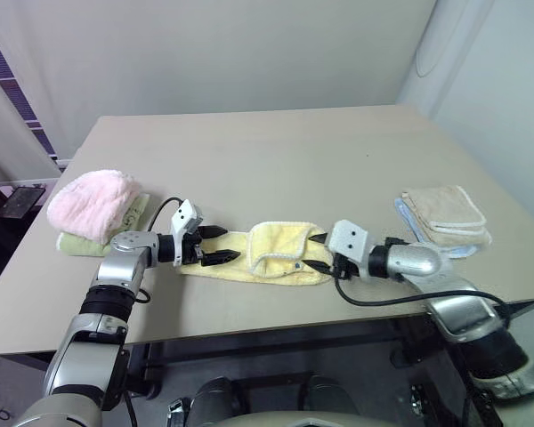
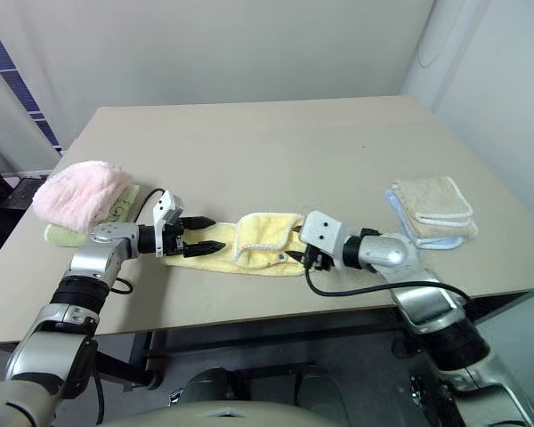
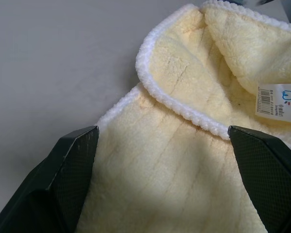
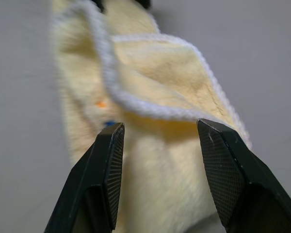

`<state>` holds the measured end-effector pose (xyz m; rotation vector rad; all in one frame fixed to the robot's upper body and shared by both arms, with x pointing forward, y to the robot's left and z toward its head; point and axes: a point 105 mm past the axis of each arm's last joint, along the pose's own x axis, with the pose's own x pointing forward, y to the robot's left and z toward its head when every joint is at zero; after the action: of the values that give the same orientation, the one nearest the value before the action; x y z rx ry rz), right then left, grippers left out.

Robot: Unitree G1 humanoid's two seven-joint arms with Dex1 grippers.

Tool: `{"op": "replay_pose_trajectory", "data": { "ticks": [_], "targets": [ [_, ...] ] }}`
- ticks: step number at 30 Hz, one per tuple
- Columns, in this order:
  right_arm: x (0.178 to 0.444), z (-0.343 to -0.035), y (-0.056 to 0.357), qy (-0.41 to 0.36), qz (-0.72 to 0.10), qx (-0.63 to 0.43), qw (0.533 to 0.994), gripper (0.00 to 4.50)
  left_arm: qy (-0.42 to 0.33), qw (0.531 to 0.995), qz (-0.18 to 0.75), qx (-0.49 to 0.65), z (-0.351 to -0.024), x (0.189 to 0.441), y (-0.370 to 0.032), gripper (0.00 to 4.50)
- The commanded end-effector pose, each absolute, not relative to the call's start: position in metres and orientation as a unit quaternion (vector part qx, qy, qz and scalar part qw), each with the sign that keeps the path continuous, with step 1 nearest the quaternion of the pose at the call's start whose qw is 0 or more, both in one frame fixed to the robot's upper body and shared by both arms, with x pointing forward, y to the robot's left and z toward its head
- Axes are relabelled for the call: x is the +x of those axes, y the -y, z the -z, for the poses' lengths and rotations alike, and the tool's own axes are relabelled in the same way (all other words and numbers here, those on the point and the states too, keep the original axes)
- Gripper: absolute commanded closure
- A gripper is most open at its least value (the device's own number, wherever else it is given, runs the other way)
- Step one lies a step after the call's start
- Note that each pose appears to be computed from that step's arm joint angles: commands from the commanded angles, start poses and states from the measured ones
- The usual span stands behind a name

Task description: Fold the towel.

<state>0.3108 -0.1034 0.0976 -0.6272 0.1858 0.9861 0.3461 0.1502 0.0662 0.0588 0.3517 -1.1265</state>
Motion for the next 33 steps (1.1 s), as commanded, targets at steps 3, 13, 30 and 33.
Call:
{"op": "replay_pose_trajectory", "data": {
  "ticks": [3, 13, 30, 33],
  "targets": [
    [0.330, -0.127, 0.081, -0.008, -0.442, -0.323, 0.837, 2.02, -0.147, 0.833, 0.531, 0.043, -0.079, 0.351, -0.152, 0.00],
    [0.328, -0.149, 0.051, 0.025, -0.454, -0.247, 0.856, 2.02, -0.145, 0.833, 0.532, 0.038, -0.080, 0.349, -0.153, 0.00],
    [0.315, -0.124, 0.119, -0.132, -0.398, 0.019, 0.908, 2.02, -0.051, 0.792, 0.606, -0.061, -0.142, 0.341, -0.122, 0.00],
    [0.320, -0.122, 0.111, -0.121, -0.401, 0.057, 0.906, 2.02, -0.042, 0.780, 0.620, -0.073, -0.150, 0.337, -0.114, 0.00]
  ]
}}
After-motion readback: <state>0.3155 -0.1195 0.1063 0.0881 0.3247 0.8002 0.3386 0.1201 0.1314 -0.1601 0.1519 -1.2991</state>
